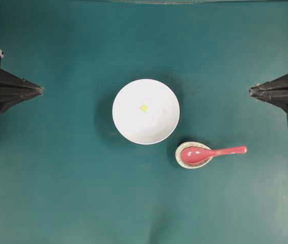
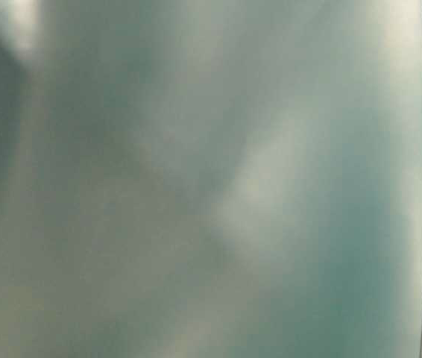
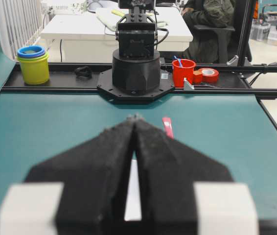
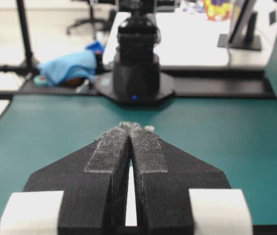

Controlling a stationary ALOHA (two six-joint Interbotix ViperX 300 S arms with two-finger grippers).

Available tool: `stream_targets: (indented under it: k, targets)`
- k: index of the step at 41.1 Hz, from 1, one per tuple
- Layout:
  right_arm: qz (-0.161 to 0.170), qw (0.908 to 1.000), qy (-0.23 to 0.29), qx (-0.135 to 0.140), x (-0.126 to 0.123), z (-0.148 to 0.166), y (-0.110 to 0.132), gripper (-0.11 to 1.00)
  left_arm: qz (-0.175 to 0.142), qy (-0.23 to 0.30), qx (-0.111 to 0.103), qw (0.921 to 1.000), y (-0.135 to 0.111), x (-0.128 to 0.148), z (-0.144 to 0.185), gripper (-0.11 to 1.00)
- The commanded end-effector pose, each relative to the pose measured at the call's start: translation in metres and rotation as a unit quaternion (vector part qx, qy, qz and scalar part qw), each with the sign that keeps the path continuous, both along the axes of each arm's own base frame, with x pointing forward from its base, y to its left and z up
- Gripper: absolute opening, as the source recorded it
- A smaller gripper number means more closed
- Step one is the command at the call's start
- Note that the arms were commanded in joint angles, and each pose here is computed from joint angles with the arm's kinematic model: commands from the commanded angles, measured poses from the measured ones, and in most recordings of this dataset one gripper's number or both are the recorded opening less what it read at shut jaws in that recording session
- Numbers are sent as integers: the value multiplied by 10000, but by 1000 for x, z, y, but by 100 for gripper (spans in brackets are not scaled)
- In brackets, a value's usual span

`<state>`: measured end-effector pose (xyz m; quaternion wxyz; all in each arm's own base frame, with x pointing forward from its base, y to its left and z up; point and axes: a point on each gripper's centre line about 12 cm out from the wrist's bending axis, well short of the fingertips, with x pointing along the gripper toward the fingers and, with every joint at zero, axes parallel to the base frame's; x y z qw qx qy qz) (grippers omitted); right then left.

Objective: Scoop the yellow hexagonal prism block from the bowl with a spoon using the right arm.
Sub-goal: 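Move the right gripper left toward the red spoon handle in the dish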

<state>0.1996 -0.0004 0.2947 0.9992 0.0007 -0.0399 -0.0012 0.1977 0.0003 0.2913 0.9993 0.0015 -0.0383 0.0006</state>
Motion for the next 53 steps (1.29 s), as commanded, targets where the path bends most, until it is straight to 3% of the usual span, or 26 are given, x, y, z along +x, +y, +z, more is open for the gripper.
stream_targets:
  k: [1, 14, 22, 26, 40, 53]
  targets:
    - [-6, 10000, -46, 76, 1, 4, 0, -1, -12, 107, 22, 9999, 0, 3, 3, 0]
    - [9, 9996, 153, 221, 2, -2, 0, 3, -11, 261, 14, 9997, 0, 3, -1, 0]
    - [51, 9991, 361, 235, 3, -8, 2, 45, -10, 261, 30, 9997, 0, 3, -1, 0]
    - [102, 9985, 477, 240, 6, -14, 4, 57, -11, 269, 52, 9996, 0, 3, -1, 0]
    - [336, 9955, 858, 241, 19, -45, 15, 56, -19, 238, 91, 9997, -1, 3, -1, 0]
    - [341, 9912, 1148, 561, 22, -99, 22, 56, -10, 207, 83, 9998, 0, 3, 0, 0]
